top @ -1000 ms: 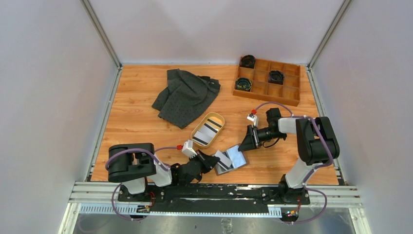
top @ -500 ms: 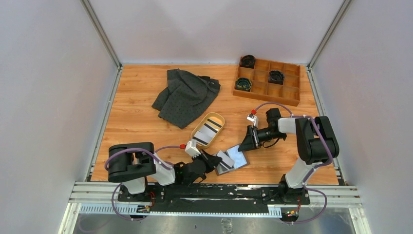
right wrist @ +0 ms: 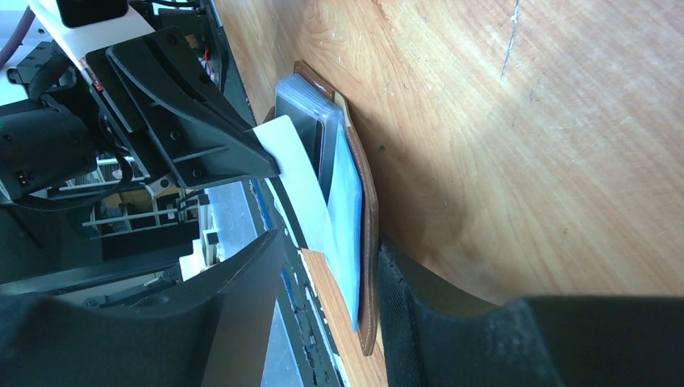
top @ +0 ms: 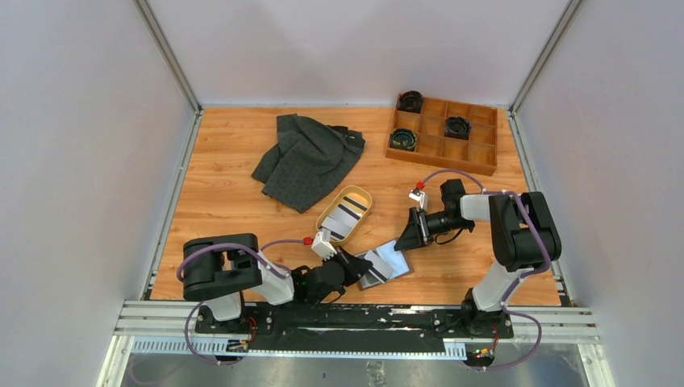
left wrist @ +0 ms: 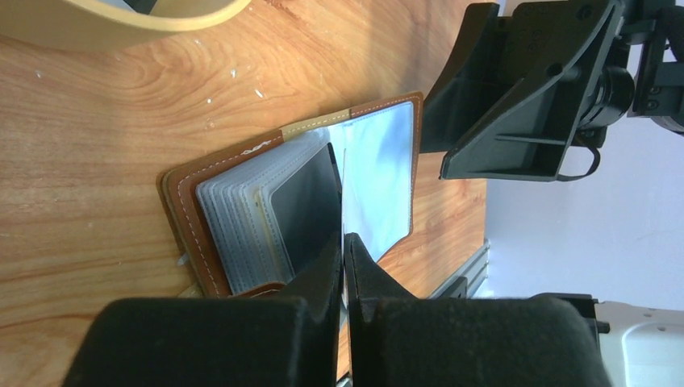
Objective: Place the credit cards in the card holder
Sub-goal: Insert the credit card into the card holder.
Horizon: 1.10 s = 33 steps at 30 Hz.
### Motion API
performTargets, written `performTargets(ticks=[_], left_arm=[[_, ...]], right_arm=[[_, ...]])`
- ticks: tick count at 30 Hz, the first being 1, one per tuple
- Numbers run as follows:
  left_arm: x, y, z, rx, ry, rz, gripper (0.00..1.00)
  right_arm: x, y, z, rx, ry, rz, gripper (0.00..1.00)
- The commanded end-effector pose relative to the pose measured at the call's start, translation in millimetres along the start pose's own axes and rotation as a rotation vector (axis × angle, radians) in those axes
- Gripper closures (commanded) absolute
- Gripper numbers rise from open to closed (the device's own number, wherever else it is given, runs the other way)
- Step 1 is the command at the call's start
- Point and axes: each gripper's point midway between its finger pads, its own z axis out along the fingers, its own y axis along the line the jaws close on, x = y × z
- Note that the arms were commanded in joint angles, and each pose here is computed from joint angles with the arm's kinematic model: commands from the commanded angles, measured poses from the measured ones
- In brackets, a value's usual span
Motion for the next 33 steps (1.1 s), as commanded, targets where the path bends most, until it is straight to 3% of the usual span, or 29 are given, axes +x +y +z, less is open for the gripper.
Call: performTargets(ticks=[1, 33], left_arm=[[8, 22, 2, -0.07, 0.047, 0.007, 1.0], [21, 31, 16, -0.122, 0.183, -0.003, 1.0]], right_arm=[[-3, 0, -3, -0.002, -0.001, 0.014, 0.51], [-4, 2, -3, -0.013, -0.001, 0.013, 0.51]])
